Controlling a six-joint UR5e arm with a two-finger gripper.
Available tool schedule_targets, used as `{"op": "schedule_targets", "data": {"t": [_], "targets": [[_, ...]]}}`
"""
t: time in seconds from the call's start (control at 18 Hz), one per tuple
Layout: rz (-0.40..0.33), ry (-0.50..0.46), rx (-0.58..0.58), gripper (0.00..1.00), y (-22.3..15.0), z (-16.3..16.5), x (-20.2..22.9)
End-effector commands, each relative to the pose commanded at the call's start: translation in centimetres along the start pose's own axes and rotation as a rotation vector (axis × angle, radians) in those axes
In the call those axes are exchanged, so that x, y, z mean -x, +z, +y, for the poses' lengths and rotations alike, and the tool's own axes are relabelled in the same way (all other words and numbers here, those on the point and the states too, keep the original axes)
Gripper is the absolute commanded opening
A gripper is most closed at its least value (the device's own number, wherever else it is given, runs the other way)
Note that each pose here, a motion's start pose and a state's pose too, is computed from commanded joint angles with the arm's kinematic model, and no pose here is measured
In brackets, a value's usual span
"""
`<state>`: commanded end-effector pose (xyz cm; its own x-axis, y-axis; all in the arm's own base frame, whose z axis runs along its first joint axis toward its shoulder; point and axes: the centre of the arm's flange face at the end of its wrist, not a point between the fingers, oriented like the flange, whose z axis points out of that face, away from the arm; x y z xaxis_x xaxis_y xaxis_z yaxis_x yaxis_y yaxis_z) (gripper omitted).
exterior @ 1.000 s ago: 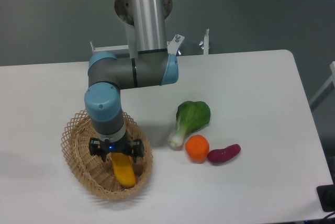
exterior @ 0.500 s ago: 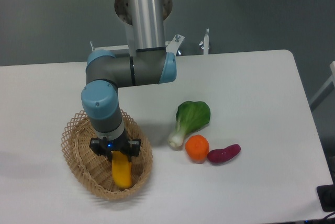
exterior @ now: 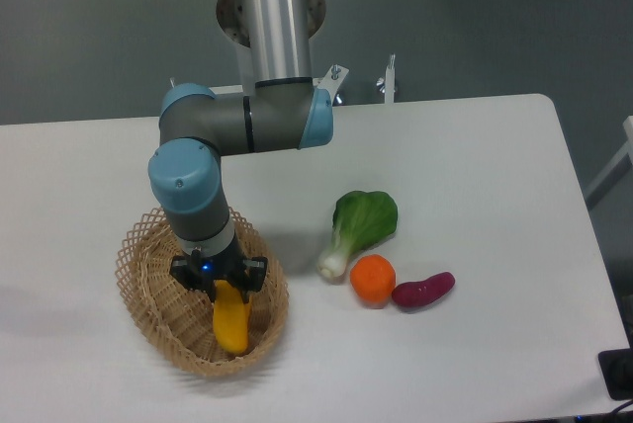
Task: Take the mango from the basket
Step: 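Lift the mango out of the basket and carry it beside the sweet potato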
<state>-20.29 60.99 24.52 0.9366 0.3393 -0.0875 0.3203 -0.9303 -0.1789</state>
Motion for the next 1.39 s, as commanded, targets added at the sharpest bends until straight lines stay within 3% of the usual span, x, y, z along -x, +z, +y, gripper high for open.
{"op": "schedule_targets", "data": {"t": [0.28,0.61,1.0,1.39], "targets": [[-0.02,-0.011,-0.073,0.48,-4.6,-0.5,1.4],[-0.09,0.027,-0.126,0.47,-9.7,0.7,12.4],[-0.159,0.15,-0.102,0.48,-10.8,4.0,24.5],[-0.134,0.231,-0.081,0.48,-11.8,9.3,34.0]]}}
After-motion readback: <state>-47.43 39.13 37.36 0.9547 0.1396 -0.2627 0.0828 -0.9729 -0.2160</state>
